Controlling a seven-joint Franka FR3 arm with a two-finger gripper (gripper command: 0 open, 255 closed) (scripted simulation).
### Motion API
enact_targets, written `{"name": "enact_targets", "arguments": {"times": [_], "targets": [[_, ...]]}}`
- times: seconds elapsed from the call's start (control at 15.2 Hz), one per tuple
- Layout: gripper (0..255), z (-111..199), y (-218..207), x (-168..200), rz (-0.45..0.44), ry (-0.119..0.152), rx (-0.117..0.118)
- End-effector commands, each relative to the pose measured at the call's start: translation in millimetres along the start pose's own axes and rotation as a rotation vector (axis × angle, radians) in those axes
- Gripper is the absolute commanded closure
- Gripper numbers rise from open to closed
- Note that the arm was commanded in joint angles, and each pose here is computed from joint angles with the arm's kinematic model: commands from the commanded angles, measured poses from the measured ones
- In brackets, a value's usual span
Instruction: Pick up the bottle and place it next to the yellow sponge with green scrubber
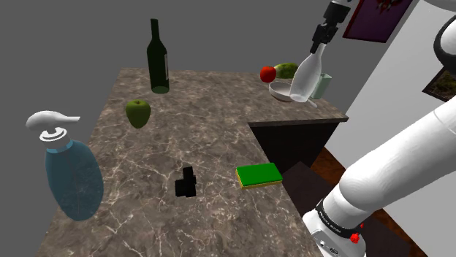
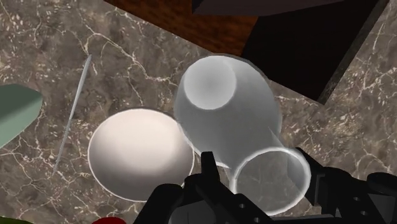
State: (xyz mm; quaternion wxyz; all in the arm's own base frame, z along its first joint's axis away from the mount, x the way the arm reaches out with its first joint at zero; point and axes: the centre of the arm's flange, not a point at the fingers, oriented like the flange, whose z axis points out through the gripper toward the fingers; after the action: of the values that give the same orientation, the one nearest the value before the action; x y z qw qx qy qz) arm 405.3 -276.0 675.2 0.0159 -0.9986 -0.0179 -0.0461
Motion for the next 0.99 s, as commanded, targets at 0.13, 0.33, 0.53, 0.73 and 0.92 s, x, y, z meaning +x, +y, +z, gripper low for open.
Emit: {"name": "enact_targets", "arguments": {"times": [0.13,0.33,0.53,0.73,0.92], "targets": [[255,3.8,-50.9,1.1,0.002,0.001,-0.002],[255,5.0,-90.5,2.0,0.002,0.001,-0.002],[255,6.1,-130.0,2.9,0.002,0.001,-0.002],[255,7.3,-169.6,3.8,0.002,0.001,-0.002],[255,8.4,-209.2,4.8,0.002,0.001,-0.002]]}}
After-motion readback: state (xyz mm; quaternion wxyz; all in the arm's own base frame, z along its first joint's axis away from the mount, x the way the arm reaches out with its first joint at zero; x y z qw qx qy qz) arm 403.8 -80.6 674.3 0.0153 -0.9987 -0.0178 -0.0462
